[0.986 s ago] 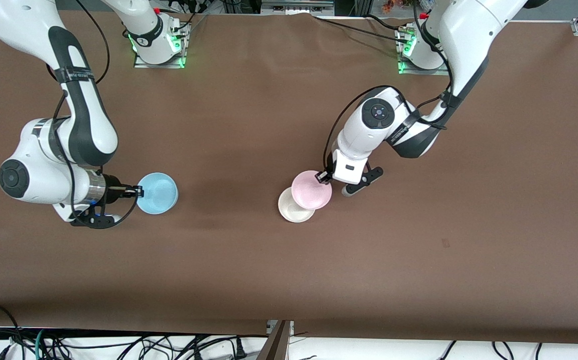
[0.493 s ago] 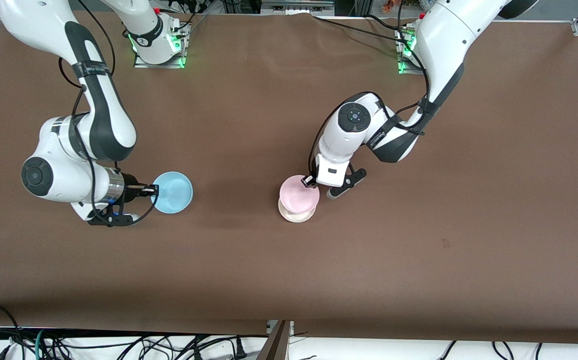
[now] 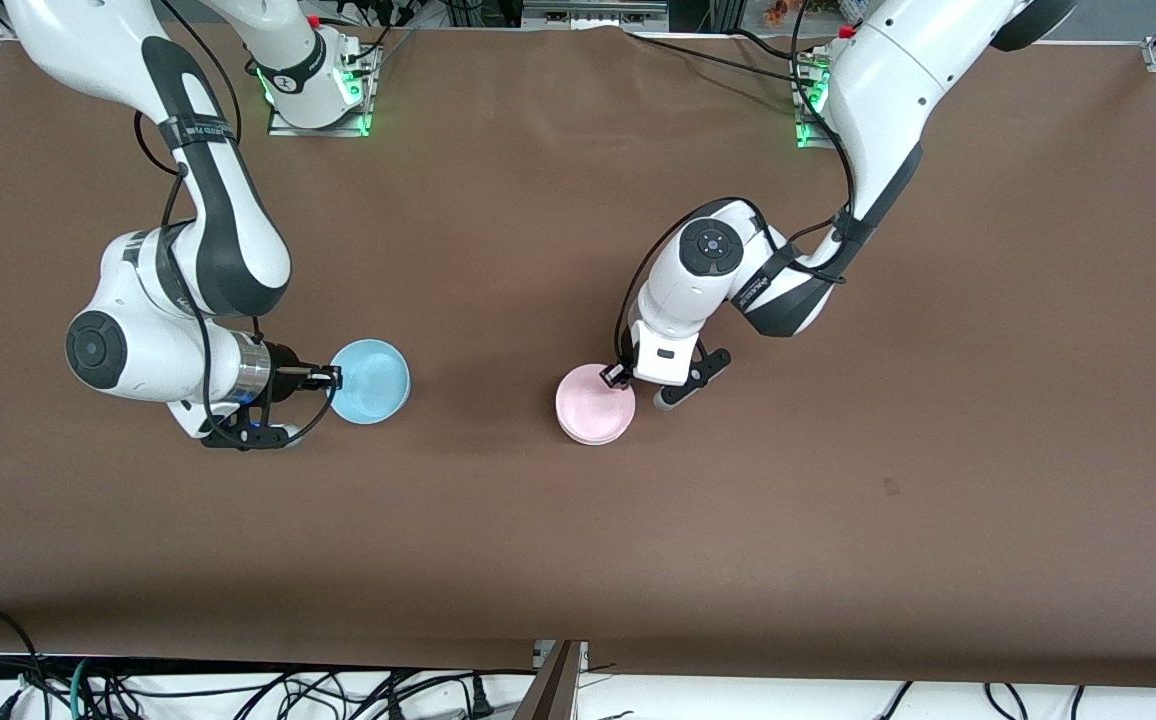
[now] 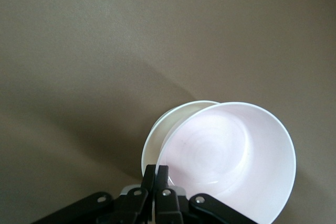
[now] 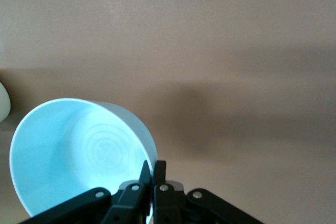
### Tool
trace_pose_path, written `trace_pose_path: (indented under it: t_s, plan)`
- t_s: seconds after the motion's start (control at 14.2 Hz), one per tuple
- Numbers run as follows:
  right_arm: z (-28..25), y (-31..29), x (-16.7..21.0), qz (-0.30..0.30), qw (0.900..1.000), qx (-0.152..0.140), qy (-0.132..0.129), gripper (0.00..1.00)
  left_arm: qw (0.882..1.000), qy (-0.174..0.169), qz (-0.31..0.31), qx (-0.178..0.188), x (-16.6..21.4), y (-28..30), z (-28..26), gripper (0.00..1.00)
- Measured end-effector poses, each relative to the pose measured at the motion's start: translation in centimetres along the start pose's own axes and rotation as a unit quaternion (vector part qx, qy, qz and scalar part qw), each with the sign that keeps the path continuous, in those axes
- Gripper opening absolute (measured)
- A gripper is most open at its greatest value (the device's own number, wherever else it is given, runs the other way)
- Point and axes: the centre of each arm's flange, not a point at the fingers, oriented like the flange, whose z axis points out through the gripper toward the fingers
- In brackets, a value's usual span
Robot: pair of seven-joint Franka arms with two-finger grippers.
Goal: Stack pink and blue bowls on white bowl
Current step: 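Release the pink bowl while the right gripper carries the blue bowl over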
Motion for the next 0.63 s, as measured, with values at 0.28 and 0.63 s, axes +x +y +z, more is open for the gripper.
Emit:
trace_pose_path:
  t_s: [0.28,0.63]
  plan:
    - [-0.1,-2.4,-0.3,0.02,1.0,0.002,0.002,0.03,1.0,0.013,0.002,0.0,-0.4,-0.2,1.7,0.03]
    - [1.0,-6.3,-1.3,0.052,0.999,0.01,0.002,0.03,1.0,0.016,-0.001,0.0,-0.1,-0.3,1.9,0.03]
